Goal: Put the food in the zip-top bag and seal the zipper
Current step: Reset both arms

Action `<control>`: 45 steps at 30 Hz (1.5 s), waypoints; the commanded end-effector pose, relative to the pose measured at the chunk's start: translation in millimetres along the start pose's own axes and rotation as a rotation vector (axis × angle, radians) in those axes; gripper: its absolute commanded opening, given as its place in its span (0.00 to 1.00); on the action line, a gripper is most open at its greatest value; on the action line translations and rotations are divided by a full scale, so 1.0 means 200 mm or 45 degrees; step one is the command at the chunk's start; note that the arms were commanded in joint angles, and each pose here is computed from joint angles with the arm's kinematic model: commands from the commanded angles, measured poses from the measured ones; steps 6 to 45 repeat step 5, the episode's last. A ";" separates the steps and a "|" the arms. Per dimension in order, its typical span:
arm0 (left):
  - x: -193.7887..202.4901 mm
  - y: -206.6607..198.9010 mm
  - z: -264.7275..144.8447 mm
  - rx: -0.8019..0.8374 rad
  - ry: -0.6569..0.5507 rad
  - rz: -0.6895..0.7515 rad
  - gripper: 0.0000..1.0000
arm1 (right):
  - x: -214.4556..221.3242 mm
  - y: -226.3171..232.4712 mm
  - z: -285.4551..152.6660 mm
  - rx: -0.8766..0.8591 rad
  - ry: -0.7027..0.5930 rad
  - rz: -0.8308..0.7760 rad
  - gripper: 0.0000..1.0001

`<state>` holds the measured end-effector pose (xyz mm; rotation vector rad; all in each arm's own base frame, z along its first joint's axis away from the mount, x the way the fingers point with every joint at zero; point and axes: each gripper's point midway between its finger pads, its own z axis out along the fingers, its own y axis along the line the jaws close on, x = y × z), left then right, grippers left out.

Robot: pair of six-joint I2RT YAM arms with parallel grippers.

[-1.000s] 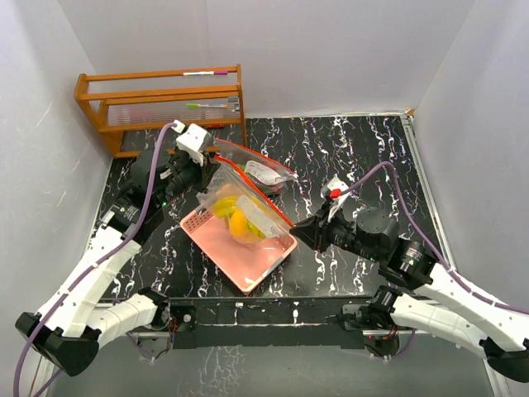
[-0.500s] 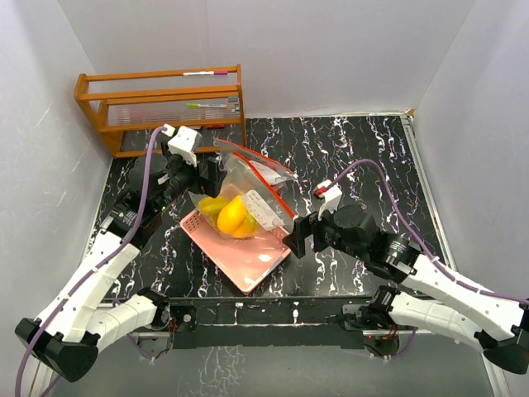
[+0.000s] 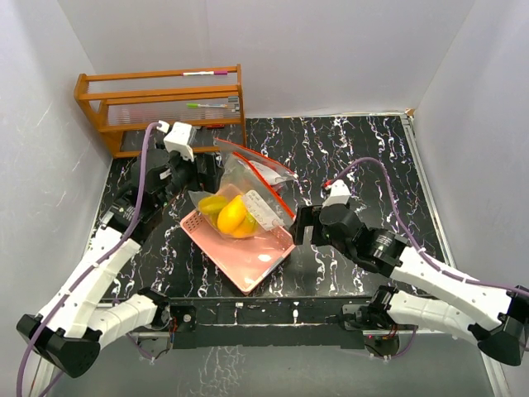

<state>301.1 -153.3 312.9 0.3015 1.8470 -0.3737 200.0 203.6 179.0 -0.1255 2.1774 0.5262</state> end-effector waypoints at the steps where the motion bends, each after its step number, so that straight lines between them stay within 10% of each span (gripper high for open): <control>1: -0.02 0.01 -0.02 -0.022 -0.007 -0.052 0.97 | -0.15 -0.02 -0.03 0.084 -0.116 0.096 0.98; 45: -0.03 0.02 -0.02 -0.030 -0.010 -0.052 0.97 | -0.16 -0.04 -0.04 0.116 -0.132 0.109 0.98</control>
